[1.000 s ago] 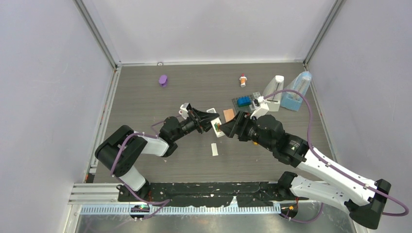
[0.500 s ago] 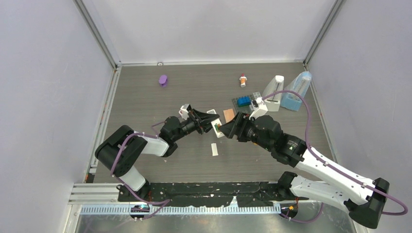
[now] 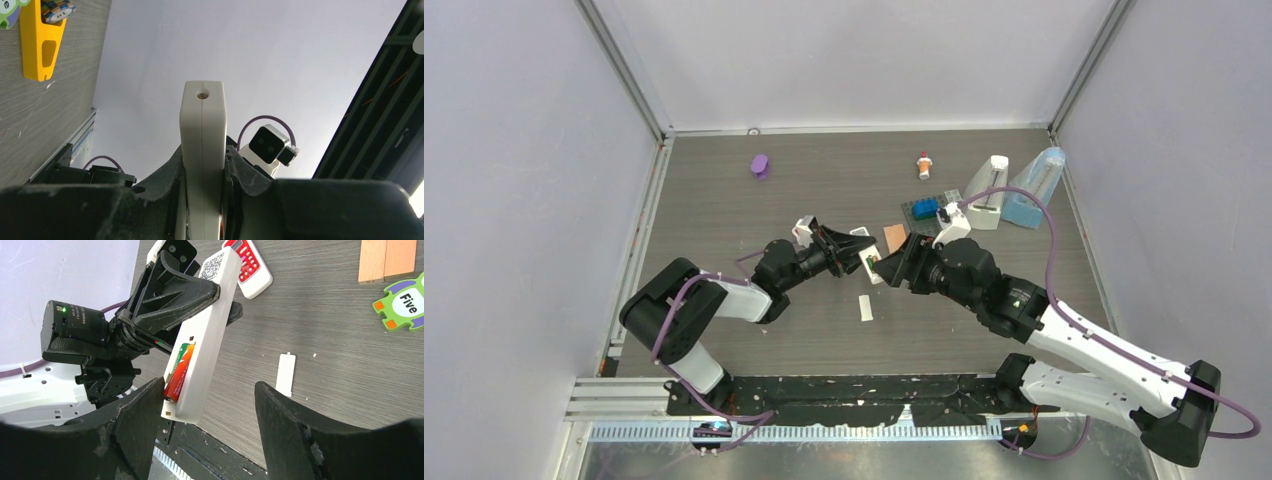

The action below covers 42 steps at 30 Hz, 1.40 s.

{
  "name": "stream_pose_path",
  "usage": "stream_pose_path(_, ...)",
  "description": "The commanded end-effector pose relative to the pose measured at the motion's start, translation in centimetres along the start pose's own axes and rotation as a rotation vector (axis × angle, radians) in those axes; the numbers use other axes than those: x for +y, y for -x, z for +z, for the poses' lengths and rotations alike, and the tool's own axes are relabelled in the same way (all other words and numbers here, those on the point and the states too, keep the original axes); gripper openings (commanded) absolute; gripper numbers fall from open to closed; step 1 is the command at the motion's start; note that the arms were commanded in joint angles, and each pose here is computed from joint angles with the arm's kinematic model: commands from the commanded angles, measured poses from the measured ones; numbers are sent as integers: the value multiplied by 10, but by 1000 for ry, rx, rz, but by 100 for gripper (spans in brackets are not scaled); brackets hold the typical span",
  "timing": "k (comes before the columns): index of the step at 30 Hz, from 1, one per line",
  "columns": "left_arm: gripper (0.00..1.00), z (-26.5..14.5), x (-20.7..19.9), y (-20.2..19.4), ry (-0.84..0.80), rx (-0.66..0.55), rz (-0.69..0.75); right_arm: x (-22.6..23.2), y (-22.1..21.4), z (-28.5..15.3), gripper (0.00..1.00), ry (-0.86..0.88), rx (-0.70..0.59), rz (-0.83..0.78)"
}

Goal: Load the batteries into the remote control

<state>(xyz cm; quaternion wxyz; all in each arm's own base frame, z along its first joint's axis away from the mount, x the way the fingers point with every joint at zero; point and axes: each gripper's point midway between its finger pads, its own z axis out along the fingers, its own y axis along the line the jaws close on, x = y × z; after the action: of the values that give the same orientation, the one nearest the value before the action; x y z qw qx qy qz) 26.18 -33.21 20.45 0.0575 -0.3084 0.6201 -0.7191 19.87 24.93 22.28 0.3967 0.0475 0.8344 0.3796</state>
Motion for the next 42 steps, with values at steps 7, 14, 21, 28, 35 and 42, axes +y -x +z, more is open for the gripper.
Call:
stream_pose_path(7,0,0,-45,-25,-133,80,53,5,-6,9,71,28,7,83)
stream_pose_path(14,0,-1,-48,-28,-144,88,64,14,-15,14,72,99,26,165)
stream_pose_path(21,0,-2,-40,-25,-126,77,64,37,-3,7,83,196,1,153)
stream_pose_path(28,0,-1,-39,-22,-125,65,46,41,2,-4,86,237,-23,183)
stream_pose_path(35,0,-1,-43,-22,-133,62,25,29,4,-11,76,226,-69,229)
stream_pose_path(42,0,0,-46,-27,-138,77,18,34,4,-9,58,246,-58,235)
